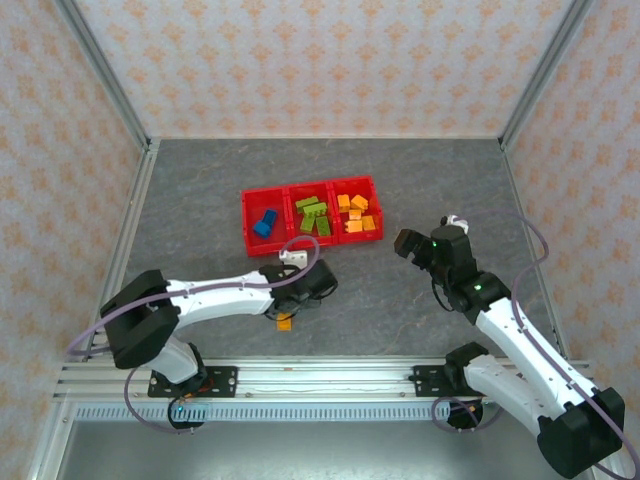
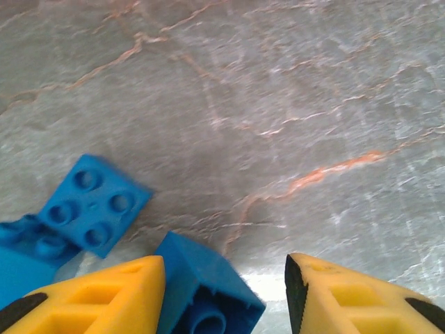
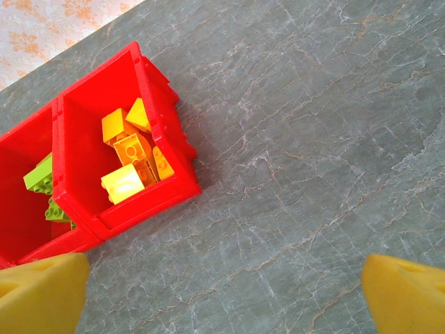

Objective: Sort the legos into containers by color
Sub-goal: Pick up the lego from the middle-left of the table, then place the lego in the container.

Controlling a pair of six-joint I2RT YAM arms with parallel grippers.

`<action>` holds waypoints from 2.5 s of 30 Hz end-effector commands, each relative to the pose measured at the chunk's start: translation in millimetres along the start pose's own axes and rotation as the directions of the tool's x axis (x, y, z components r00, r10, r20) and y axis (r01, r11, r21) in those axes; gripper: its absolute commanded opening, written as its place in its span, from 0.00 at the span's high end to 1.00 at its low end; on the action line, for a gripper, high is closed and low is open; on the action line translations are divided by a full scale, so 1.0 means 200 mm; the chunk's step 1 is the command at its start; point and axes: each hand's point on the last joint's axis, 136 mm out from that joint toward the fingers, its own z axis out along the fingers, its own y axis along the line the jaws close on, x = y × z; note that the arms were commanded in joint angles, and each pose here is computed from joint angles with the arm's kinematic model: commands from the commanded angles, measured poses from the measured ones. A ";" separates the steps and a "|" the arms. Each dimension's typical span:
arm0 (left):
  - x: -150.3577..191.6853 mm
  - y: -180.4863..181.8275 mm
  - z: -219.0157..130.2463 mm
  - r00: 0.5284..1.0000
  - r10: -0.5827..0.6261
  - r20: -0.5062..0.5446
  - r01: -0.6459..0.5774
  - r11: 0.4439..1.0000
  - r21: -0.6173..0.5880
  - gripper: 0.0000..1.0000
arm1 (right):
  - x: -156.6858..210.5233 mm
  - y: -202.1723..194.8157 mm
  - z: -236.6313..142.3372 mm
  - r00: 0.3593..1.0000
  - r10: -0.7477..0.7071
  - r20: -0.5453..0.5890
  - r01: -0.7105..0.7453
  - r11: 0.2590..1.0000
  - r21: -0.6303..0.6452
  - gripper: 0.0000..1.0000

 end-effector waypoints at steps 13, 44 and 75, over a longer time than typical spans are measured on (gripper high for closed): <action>0.06 -0.03 0.13 0.995 0.092 -0.050 -0.094 0.994 -0.046 0.46 | 0.01 -0.08 -0.02 1.000 -0.007 0.019 0.006 0.999 0.050 0.00; 0.08 0.01 0.12 0.992 0.100 -0.083 -0.106 0.991 -0.076 0.67 | -0.01 -0.06 -0.03 1.000 -0.008 0.030 0.007 0.999 0.045 0.00; -0.98 0.35 -0.09 0.984 -0.063 0.169 0.084 0.989 -0.124 0.76 | -0.04 -0.10 -0.06 0.998 -0.043 0.051 0.038 0.995 0.089 0.00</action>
